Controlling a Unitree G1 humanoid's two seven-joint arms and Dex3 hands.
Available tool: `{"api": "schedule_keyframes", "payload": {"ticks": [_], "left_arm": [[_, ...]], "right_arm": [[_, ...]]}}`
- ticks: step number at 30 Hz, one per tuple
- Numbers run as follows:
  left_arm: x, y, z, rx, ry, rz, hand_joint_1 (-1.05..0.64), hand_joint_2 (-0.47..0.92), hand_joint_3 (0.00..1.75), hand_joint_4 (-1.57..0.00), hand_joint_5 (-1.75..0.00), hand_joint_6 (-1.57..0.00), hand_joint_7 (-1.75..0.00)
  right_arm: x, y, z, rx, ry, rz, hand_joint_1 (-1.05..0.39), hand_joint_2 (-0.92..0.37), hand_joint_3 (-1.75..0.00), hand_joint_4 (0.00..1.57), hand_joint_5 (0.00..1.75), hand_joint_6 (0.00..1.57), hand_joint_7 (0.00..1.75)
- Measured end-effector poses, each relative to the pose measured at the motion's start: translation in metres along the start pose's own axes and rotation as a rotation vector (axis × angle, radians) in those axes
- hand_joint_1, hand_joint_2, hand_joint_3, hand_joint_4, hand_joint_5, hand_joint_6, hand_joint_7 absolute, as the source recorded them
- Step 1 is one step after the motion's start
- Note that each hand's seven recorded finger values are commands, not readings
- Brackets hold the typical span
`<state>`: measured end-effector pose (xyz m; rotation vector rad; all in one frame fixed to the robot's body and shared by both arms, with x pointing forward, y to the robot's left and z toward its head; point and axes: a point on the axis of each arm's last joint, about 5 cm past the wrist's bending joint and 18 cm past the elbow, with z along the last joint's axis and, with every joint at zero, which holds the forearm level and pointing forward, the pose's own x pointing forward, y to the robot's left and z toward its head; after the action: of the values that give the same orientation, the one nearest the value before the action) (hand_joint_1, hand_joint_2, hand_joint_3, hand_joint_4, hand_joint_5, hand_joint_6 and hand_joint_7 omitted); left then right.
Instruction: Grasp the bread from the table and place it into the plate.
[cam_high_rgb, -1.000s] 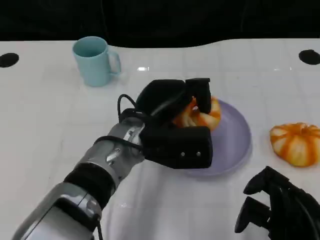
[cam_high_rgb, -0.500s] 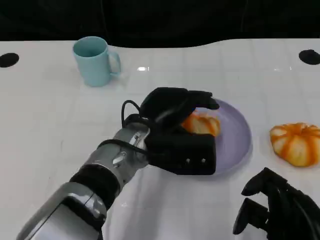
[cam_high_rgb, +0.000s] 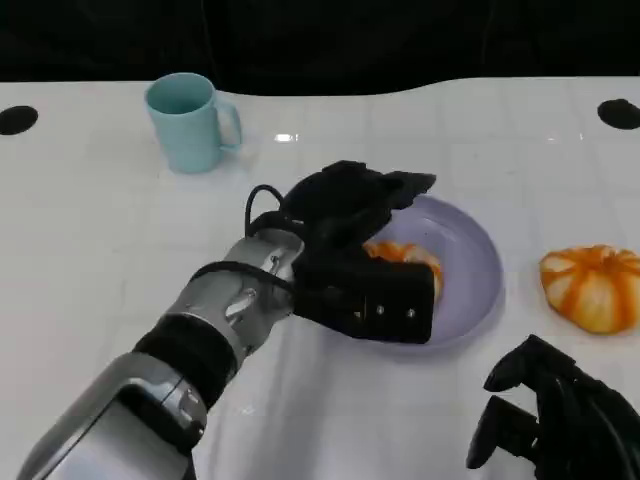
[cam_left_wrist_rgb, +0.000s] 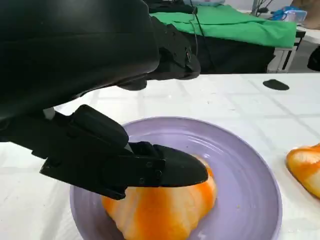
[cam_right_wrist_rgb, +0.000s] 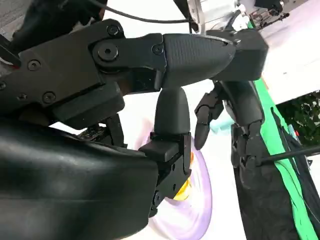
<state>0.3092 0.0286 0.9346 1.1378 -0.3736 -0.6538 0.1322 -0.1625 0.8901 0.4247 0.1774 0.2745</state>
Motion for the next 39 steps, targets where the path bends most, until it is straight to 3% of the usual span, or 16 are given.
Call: {"api": "schedule_keyframes", "payload": {"ticks": [5, 13, 25, 37, 39], "left_arm": [[-0.004, 0.008, -0.001, -0.047, -0.015, 0.013, -0.89, 0.92, 0.47, 0.00, -0.24, -0.15, -0.01], [-0.019, 0.009, -0.007, -0.184, -0.014, -0.013, -0.87, 0.92, 0.44, -0.04, -0.26, -0.16, -0.01], [-0.045, 0.009, -0.017, -0.455, -0.067, 0.052, -0.82, 0.92, 0.44, -0.18, -0.38, -0.28, -0.06], [-0.079, 0.008, -0.023, -0.746, -0.129, 0.154, -0.71, 0.92, 0.46, -0.22, -0.67, -0.43, -0.11], [-0.080, 0.007, -0.023, -0.759, -0.129, 0.151, -0.66, 0.92, 0.41, -0.37, -0.83, -0.58, -0.19]], "right_arm": [[0.000, -0.0001, 0.000, 0.002, -0.001, -0.001, -0.51, -0.92, -0.44, 0.61, 1.75, 0.41, 1.64], [0.000, -0.0004, 0.000, 0.001, -0.001, -0.002, -0.52, -0.92, -0.44, 0.61, 1.75, 0.42, 1.63], [0.000, -0.0010, 0.001, -0.004, 0.000, -0.001, -0.52, -0.92, -0.45, 0.61, 1.75, 0.42, 1.62], [-0.001, -0.0013, 0.001, -0.007, 0.001, 0.000, -0.51, -0.92, -0.47, 0.62, 1.75, 0.43, 1.63], [0.000, -0.0011, 0.001, -0.007, 0.001, 0.002, -0.51, -0.92, -0.46, 0.61, 1.75, 0.42, 1.63]]}}
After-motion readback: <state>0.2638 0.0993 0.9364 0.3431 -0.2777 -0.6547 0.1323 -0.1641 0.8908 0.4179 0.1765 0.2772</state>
